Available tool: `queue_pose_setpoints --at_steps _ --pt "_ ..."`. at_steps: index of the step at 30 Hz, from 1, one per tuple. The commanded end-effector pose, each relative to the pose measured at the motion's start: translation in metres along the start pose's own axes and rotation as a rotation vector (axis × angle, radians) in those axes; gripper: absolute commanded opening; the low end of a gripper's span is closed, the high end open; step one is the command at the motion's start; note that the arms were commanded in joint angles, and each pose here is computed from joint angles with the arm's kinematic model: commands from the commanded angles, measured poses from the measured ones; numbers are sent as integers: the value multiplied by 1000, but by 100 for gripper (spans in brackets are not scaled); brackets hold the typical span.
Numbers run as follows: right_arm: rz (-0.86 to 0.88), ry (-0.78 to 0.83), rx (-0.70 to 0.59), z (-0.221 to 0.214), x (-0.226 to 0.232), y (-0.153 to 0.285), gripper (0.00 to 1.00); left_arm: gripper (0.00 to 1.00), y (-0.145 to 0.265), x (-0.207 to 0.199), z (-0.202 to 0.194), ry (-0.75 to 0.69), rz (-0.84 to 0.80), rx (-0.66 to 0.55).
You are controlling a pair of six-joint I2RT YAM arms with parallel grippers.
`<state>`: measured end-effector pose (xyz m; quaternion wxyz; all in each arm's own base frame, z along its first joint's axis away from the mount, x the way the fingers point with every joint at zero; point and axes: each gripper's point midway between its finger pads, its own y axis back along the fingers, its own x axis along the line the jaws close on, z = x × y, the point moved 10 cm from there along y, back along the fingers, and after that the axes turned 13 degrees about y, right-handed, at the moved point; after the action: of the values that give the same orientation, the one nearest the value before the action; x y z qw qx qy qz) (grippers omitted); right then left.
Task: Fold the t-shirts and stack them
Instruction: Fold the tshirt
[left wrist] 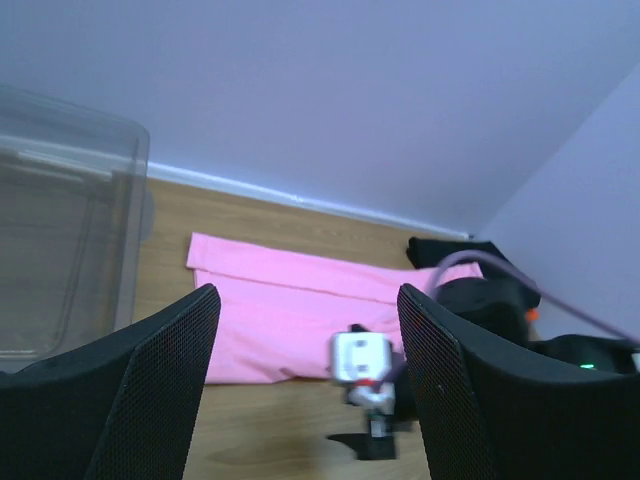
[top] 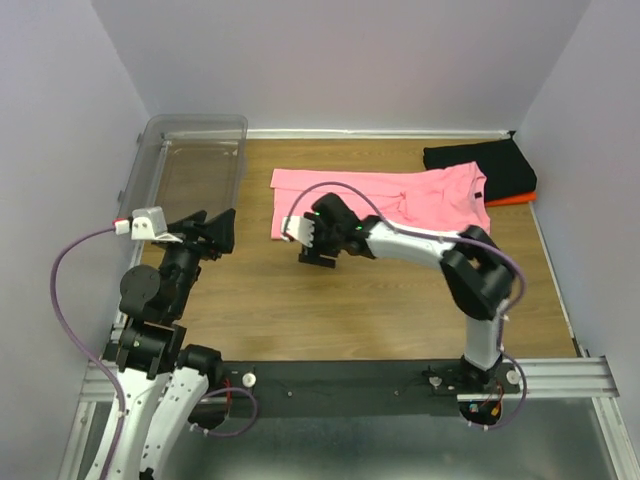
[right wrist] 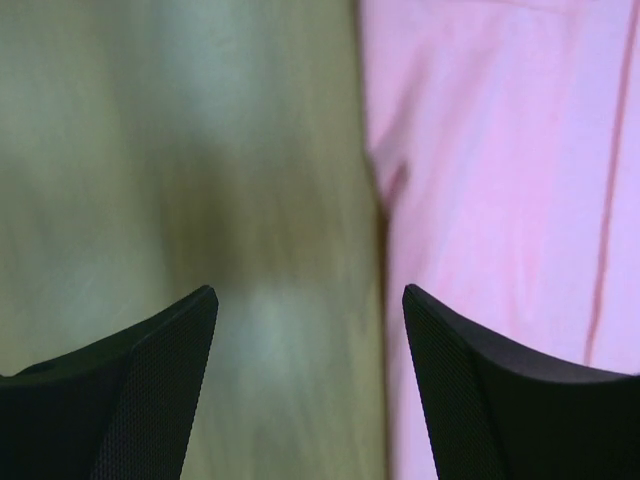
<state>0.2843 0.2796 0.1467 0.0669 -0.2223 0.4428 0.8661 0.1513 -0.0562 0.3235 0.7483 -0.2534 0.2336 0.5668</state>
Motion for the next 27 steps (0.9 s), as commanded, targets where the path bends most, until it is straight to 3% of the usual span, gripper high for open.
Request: queue_pose_setpoints --at_steps 1,2,7,13,15,17,22,24,26,27 --pt "-276 49 167 26 -33 -43 82 80 22 12 2 -46 108 -36" --pt "-261 52 206 20 -28 -64 81 80 26 12 1 -43 114 -29" --pt "-310 67 265 24 -37 -92 80 80 37 6 6 -46 57 -46" --pt "-257 51 270 14 -25 -108 68 80 37 5 4 -52 37 -42" --pt "-237 40 270 10 -21 -112 57 80 37 5 4 -54 36 -41" --pt "-203 21 267 5 -15 -120 55 80 38 5 4 -54 36 -43" --pt "-133 -37 254 -3 -12 -130 37 80 41 5 4 -53 24 -55" --pt "-97 -40 238 -4 -7 -131 22 80 41 6 3 -53 21 -52" --pt "-77 -44 212 -1 -6 -127 1 80 40 5 3 -53 17 -53" --pt "-64 -44 197 0 -5 -126 1 80 39 6 3 -53 17 -49"
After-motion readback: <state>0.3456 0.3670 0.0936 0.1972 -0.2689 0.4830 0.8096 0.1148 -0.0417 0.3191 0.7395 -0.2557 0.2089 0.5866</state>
